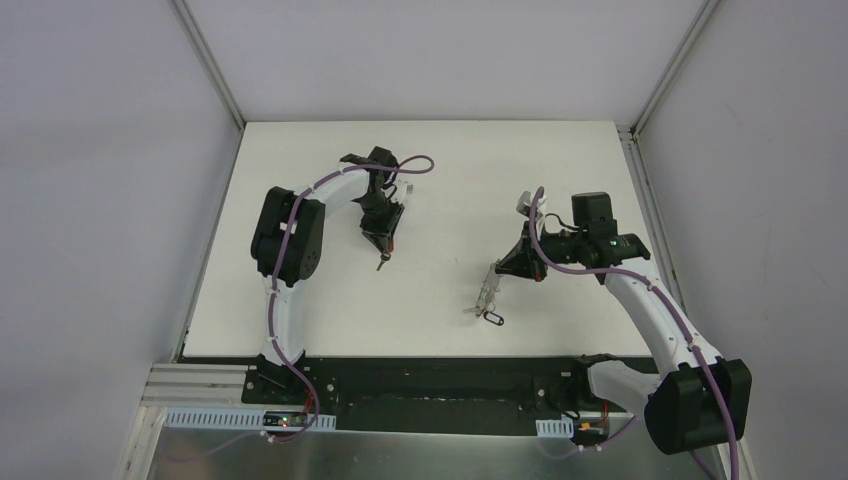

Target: Put the keys on the keyring

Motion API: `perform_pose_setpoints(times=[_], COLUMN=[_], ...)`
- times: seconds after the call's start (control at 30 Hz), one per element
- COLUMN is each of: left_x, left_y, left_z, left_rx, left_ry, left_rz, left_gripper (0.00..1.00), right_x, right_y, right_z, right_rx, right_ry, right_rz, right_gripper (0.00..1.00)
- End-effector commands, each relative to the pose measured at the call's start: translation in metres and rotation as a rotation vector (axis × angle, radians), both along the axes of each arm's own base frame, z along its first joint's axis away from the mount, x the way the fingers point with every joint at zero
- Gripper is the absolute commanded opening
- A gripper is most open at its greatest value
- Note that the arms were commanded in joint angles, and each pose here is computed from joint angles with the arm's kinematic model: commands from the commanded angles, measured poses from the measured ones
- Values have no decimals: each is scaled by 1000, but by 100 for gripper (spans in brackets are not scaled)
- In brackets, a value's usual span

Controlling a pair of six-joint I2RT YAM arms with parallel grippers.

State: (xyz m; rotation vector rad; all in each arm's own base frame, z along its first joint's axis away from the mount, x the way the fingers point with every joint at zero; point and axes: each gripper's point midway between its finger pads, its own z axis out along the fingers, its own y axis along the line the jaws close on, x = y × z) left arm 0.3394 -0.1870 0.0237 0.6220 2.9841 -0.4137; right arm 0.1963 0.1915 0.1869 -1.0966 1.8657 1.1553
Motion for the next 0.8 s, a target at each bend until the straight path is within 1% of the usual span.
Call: perform_pose_setpoints(times=[0.0, 0.6, 0.77], left_x=[0, -1, -1], left_y=[8, 13, 10], left_z=[17, 26, 30], left_rx=[15, 30, 13], left_ry=[-32, -53, -58], left_rz=[1, -22, -28], left_gripper=[21, 0, 0], right_x=[1, 2, 2], right_y=[0, 0, 0], right_z=[0, -2, -2], right_rx=[17, 14, 13], right_ry=[-21, -14, -16], right_rz=[4, 0, 0], right_gripper=[0, 0, 0])
